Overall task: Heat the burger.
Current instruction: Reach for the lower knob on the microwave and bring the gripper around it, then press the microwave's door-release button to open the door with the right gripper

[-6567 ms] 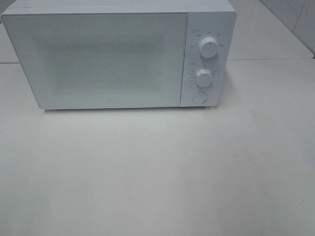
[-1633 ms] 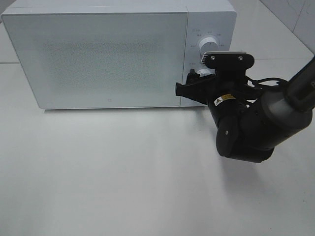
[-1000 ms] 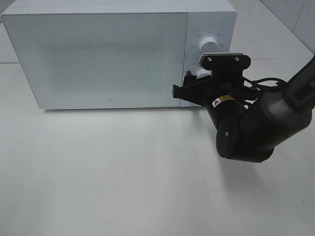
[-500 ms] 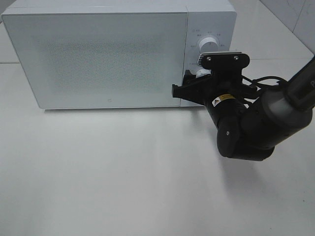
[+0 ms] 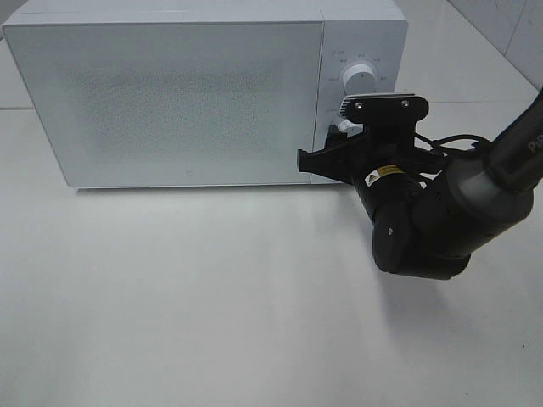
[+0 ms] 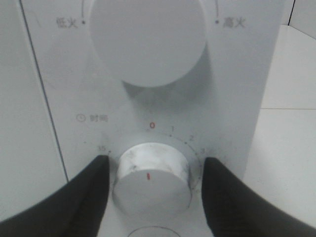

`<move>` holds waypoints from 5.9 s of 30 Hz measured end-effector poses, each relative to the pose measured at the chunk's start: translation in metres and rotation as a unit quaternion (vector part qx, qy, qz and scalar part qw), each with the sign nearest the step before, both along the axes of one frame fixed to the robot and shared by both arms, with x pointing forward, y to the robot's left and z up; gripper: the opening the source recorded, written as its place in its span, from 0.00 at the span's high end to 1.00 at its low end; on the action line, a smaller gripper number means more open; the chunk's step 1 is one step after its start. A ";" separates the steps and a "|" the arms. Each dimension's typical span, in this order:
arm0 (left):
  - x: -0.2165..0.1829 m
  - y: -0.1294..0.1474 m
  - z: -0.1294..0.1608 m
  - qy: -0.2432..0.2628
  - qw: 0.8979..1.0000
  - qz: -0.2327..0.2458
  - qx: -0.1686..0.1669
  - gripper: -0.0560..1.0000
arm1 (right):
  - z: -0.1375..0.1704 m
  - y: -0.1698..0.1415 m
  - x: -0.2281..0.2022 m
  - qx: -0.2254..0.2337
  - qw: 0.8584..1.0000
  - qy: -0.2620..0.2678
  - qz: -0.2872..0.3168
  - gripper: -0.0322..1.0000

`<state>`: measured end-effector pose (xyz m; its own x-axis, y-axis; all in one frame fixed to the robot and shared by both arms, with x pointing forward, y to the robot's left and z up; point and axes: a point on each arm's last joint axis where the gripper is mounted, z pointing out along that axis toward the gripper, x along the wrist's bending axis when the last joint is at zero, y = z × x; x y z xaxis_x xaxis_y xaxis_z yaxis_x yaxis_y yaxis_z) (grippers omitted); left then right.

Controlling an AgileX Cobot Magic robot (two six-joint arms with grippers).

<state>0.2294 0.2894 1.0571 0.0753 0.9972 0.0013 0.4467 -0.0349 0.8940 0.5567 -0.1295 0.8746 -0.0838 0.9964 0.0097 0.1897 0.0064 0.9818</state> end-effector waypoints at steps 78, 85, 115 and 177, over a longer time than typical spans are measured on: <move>0.000 0.000 0.000 0.000 1.000 0.000 0.000 0.03 | -0.001 0.001 -0.002 0.739 0.658 0.082 -0.119 0.57; 0.000 0.000 0.000 0.000 1.000 0.000 0.000 0.03 | -0.002 0.000 -0.002 0.733 0.665 0.078 -0.122 0.57; 0.000 0.000 0.000 0.000 1.000 0.000 0.000 0.03 | -0.007 -0.001 -0.011 0.684 0.715 0.090 -0.113 0.27; 0.000 0.000 0.000 0.000 1.000 0.000 0.000 0.03 | 0.162 -0.065 -0.190 -0.122 0.842 0.441 0.284 0.25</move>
<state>0.2294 0.2894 1.0571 0.0753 0.9972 0.0013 0.4467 -0.0349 0.8940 0.3665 -0.1941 1.0370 -0.6157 0.7789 0.1192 0.7432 0.5238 0.4162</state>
